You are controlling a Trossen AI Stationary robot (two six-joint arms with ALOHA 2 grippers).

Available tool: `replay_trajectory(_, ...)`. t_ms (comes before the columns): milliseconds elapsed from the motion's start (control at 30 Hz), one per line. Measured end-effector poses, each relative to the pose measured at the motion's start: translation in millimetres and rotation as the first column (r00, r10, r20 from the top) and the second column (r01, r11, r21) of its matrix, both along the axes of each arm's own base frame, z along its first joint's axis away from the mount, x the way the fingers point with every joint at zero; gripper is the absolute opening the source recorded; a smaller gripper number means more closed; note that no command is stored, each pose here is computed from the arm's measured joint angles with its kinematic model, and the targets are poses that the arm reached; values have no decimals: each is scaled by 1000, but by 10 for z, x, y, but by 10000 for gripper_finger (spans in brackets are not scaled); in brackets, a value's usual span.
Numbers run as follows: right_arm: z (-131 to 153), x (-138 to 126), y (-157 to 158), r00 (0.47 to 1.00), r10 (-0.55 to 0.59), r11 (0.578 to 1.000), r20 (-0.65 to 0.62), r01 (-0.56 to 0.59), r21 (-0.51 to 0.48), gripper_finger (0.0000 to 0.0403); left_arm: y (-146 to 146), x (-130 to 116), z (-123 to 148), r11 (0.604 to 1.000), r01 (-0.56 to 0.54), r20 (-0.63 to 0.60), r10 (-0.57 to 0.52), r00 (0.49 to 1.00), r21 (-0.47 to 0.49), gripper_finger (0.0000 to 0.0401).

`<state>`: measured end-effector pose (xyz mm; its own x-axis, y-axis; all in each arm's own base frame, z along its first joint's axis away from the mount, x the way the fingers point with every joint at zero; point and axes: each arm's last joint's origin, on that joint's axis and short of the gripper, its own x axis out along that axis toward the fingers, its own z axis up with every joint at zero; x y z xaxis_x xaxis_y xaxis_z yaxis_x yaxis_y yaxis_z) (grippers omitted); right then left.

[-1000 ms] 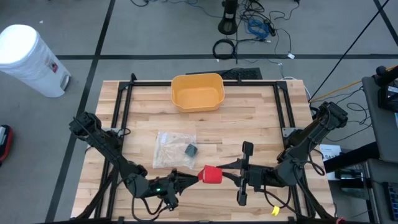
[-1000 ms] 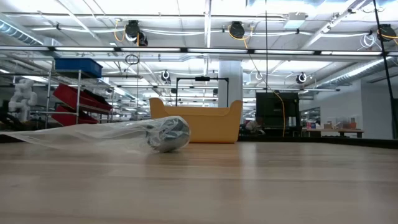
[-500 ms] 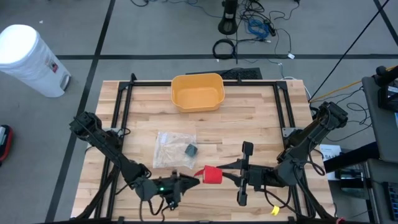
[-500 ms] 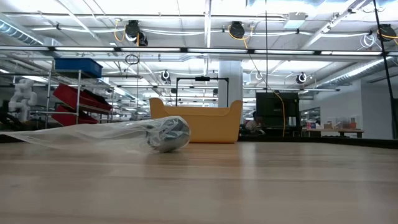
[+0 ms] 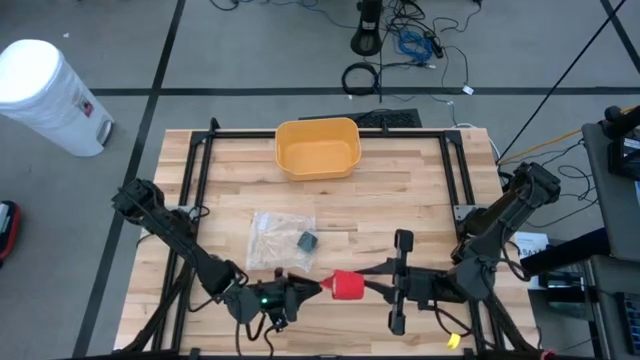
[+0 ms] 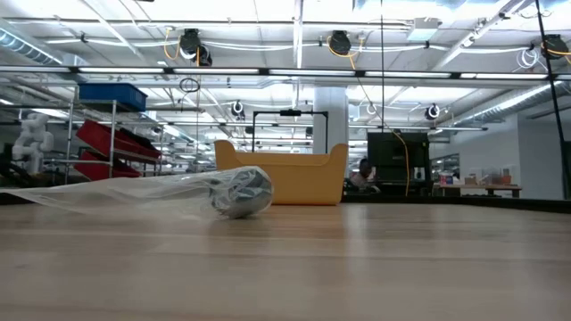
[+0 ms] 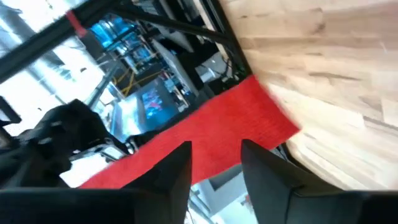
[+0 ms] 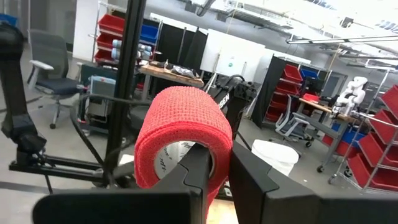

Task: Roll bandage
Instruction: Roll the red bandage

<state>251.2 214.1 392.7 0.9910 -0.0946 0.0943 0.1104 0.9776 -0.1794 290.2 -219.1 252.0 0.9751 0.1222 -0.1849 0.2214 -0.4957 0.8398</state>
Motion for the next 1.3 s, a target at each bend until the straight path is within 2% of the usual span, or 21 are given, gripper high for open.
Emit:
replay_trajectory(167, 30, -39, 1, 1000, 8, 1000, 6, -8, 9, 41, 65, 46, 2, 1000, -26, 2, 26, 1000, 1, 191)
replay_trajectory(300, 31, -40, -1, 1000, 9, 1000, 6, -9, 10, 41, 96, 64, -4, 999, -38, -5, 38, 999, 15, 209)
replay_trajectory(800, 26, -40, 0, 1000, 11, 999, 4, -12, 31, 41, 180, 133, 13, 997, -67, 12, 66, 998, 26, 212)
replay_trajectory(1067, 26, -50, 11, 1000, 16, 999, 4, -16, 31, 41, 203, 144, 9, 989, -74, -1, 74, 997, 128, 212)
replay_trajectory(1300, 26, -68, 32, 1000, 26, 999, 5, -26, 41, 41, 163, 118, -1, 989, -62, -6, 63, 998, 131, 212)
